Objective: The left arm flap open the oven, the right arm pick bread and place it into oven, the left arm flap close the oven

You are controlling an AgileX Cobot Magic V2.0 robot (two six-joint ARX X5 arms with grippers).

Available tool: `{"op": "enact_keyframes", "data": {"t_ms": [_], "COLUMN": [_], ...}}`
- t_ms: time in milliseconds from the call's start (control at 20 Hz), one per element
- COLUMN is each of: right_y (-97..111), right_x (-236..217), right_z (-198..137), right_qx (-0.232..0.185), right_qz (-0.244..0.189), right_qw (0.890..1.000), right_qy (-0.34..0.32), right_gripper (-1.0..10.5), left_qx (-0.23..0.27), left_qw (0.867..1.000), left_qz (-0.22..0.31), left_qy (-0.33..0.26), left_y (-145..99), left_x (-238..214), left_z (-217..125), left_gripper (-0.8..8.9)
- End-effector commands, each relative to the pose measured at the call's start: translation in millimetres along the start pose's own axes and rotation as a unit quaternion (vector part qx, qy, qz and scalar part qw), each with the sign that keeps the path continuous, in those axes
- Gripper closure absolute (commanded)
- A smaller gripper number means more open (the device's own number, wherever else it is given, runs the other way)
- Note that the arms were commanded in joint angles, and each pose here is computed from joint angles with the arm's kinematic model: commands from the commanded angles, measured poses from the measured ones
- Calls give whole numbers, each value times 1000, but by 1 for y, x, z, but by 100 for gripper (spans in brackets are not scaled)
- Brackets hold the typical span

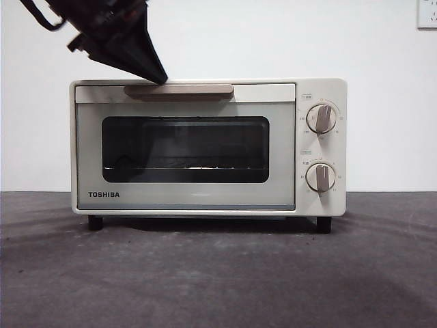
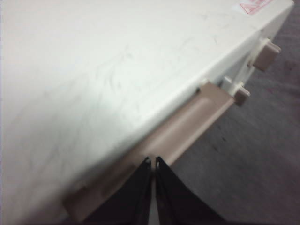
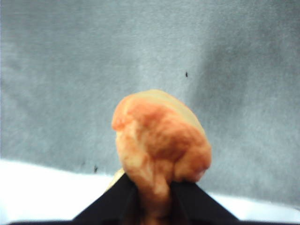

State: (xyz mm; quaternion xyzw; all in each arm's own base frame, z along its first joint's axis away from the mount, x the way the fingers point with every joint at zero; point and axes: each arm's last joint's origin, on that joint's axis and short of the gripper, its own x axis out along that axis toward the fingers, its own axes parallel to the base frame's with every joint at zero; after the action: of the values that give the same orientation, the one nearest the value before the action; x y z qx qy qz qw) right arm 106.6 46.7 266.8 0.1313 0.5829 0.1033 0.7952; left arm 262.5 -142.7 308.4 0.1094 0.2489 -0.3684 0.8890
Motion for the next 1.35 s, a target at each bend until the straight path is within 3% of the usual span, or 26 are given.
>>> {"op": "enact_keyframes", "data": {"t_ms": [50,650,1100,1350], "right_y": [1,1,1,1], "right_x": [-9,-15,-15,-15], "right_z": [-3,-6,-7,-7], "right_qx": [-1,-5,-4,-4], "right_qz": [12,25,23,22], "right_qw": [1000,999,999,999], "right_qy": [-18,-44,-40,-40], "right_gripper": [933,933,933,933], "left_qx": [18,59,31,9], "left_qw": [1000,995,990,993], "left_qz": [4,1,19,44], "left_qy": [-1,84,133,105], "left_y": [1,-14,-33,-41], "left_x": [6,15,19,12], "left_z": [4,-10,-30,-60], "left_gripper": [797,798,798,798]}}
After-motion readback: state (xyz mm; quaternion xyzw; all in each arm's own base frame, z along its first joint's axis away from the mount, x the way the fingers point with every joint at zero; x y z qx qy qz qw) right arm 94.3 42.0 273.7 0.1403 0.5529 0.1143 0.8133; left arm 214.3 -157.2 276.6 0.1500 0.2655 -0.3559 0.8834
